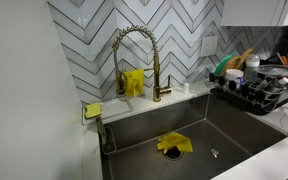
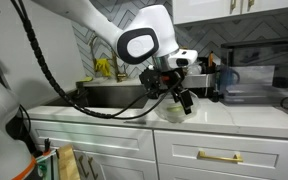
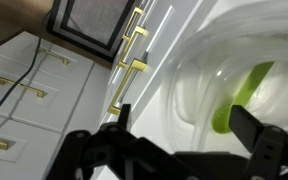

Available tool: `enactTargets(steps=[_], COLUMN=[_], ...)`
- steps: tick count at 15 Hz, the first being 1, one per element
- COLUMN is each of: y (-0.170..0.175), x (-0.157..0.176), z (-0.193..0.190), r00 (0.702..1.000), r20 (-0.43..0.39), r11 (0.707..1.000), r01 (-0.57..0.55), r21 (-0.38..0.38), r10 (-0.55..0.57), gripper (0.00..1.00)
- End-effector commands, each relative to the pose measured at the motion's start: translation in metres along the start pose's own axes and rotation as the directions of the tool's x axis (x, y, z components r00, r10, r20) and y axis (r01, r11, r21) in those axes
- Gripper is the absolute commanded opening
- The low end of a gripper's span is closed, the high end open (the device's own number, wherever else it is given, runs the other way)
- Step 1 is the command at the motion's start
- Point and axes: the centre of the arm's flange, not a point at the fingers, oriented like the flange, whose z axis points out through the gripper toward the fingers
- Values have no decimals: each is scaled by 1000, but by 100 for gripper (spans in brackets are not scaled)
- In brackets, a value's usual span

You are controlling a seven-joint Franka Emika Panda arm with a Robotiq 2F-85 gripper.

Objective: Remove the lunchbox from the sink,put it on the counter, remove the lunchbox from the drying rack, put it on the counter, put the lunchbox on the left in the lunchbox on the right and then put them in the sink

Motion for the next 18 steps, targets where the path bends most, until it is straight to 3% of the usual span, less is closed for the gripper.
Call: enactTargets(steps=[1,3,4,5,8,14,18], y=[-7,-10,-11,-11,-13,-11,-11], x=[10,13,15,17,19,10,0], z=[14,19,21,23,26,17,-4], r00=[999,999,998,998,995,984,986], r20=[39,45,48,52,98,180,165], r11=[1000,1000,1000,1000,1000,1000,1000], r01=[-22,-26,-27,-28,-29,-11,4], r21=[0,0,1,3,6,-10,2], r10=[22,26,27,28,28,12,-5], gripper=[100,95,87,72,46,2,2])
